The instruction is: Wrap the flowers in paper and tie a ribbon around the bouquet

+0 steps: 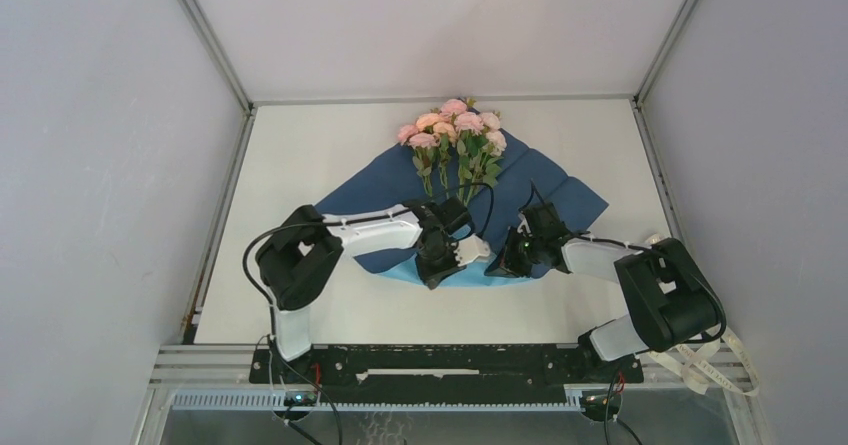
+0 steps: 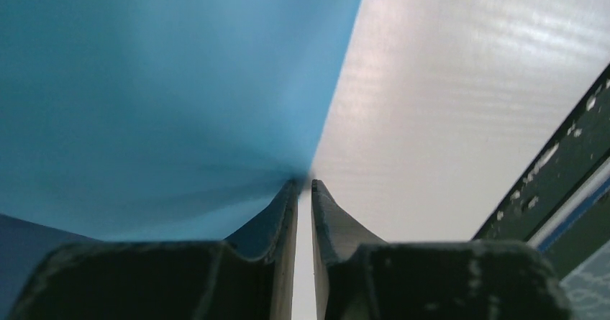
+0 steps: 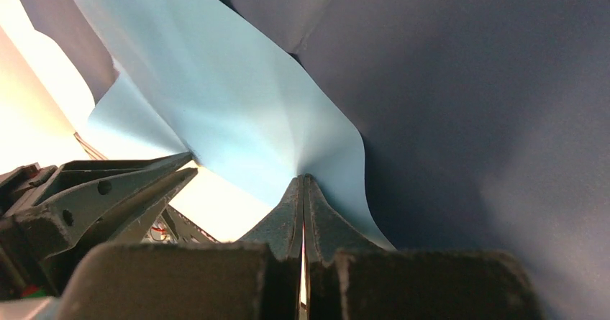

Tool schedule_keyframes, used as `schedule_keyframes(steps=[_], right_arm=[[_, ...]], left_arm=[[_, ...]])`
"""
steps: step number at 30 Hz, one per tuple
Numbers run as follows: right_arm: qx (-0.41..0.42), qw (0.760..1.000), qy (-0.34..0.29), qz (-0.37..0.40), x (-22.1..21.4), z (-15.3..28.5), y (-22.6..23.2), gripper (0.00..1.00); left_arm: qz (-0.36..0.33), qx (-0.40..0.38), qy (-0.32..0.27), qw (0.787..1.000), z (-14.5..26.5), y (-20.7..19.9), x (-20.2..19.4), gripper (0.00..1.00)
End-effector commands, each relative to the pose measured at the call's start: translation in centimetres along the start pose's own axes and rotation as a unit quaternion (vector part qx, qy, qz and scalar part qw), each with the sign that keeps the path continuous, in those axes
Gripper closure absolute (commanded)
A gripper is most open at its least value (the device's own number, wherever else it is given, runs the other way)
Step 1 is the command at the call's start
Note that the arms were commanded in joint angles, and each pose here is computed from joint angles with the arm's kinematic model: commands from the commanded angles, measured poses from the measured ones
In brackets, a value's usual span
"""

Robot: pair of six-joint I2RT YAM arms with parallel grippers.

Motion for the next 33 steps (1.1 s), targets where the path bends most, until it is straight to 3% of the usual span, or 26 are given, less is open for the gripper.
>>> schedule_keyframes(steps=[1,4,10,16,21,26,30,33], right_arm=[[-0.021,1.0,-0.014,0.009,0.2,0.3,-1.2,1.0],[-0.021,1.0,-0.014,0.009,0.2,0.3,-1.3,1.0],[-0.024,0.999,-0.019,0.012,0.1,0.6,-1.4,1.0],[-0.028,0.999,-0.021,0.013,0.0,0.8,-1.6,1.0],[-0.03,0.999,-0.02,0.013,-0.1,0.6,-1.5,1.0],[-0.025,0.999,-0.02,0.01,0.0,0.3,-1.4,1.0],[-0.027,0.999,-0.019,0.01,0.0,0.3,-1.5,1.0],[-0.028,0.999,-0.018,0.01,0.0,0.4,-1.6,1.0]], left_arm=[[0.006,-0.038,0.104,0.994,0.5,-2.0,-6.9,0.83],[0.007,-0.029,0.125,0.992,0.9,-1.5,-8.9,0.83],[0.072,-0.04,0.141,0.987,1.7,-0.2,-12.2,0.83],[0.097,-0.089,0.123,0.984,3.2,-1.8,-14.1,0.83],[0.007,-0.124,0.036,0.992,6.4,-4.6,-8.2,0.81],[0.004,-0.039,-0.048,0.998,6.8,-0.7,-0.2,0.82],[0.039,0.017,-0.052,0.998,4.7,3.7,2.6,0.84],[0.042,0.014,-0.033,0.998,3.2,4.3,2.3,0.84]])
Point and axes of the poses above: each gripper's point midway between its finger pads, its own z axis back along the fingers, its own y axis along the line the jaws close on, x = y × z, the point moved 1 cm from there along z, back along the fingers, and after that the axes turned 11 degrees about -z, right-handed, at the moved point
